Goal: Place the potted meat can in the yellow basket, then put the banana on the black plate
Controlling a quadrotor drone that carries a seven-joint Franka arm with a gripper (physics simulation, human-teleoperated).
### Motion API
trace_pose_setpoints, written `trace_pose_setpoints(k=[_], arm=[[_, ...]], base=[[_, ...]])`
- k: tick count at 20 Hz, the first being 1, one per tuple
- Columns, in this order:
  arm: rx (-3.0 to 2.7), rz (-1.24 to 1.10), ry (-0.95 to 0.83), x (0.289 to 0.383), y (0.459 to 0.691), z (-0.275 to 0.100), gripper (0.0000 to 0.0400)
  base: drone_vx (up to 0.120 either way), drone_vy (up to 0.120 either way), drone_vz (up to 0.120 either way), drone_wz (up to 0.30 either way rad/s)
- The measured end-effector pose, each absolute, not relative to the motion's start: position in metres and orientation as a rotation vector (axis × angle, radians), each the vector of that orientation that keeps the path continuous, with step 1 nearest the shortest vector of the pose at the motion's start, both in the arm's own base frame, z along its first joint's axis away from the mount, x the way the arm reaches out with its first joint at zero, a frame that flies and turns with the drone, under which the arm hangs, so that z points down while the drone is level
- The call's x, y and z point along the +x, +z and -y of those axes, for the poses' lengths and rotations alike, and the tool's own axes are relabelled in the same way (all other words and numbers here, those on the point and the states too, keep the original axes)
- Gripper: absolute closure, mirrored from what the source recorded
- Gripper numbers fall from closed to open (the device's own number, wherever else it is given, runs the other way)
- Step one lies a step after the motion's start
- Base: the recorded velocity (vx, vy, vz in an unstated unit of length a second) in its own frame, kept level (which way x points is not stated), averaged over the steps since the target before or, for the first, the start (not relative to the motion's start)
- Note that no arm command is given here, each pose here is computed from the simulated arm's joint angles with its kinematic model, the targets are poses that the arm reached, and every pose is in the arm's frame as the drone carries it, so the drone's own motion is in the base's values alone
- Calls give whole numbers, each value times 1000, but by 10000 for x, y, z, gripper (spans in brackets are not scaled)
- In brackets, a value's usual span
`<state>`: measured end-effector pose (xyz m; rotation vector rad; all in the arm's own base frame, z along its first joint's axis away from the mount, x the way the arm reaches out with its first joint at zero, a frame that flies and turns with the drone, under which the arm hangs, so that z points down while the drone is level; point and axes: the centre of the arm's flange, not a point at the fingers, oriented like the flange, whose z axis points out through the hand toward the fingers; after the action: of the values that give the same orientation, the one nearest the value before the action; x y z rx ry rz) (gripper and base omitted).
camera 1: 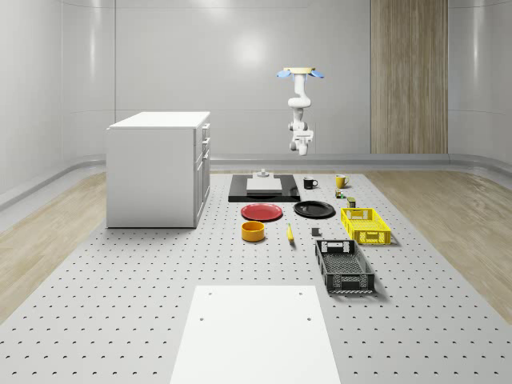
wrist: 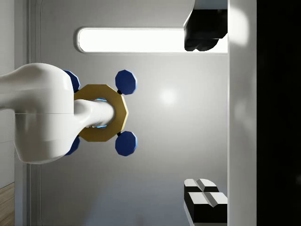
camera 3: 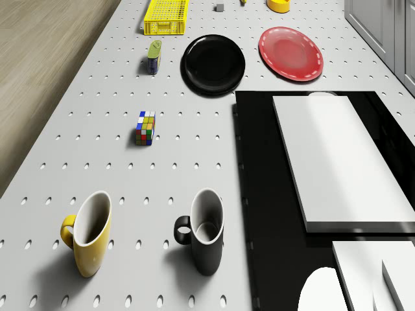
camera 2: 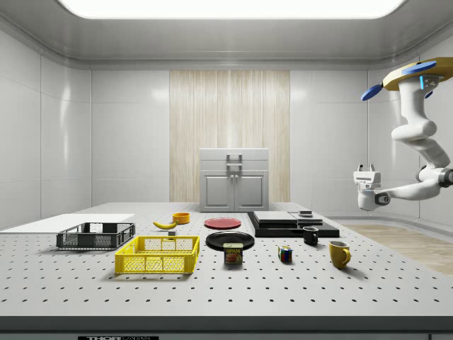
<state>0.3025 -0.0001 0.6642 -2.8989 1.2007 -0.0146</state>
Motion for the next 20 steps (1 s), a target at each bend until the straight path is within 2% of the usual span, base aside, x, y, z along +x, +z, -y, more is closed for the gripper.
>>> trace_pose_setpoints(k=[7,20], arm=[[-2897,-1200,-23,3041,6848,0,0],[-2894,-1199,-37,3038,6911,-1,0]], base=[[0,0,0,0],[0,0,0,0]])
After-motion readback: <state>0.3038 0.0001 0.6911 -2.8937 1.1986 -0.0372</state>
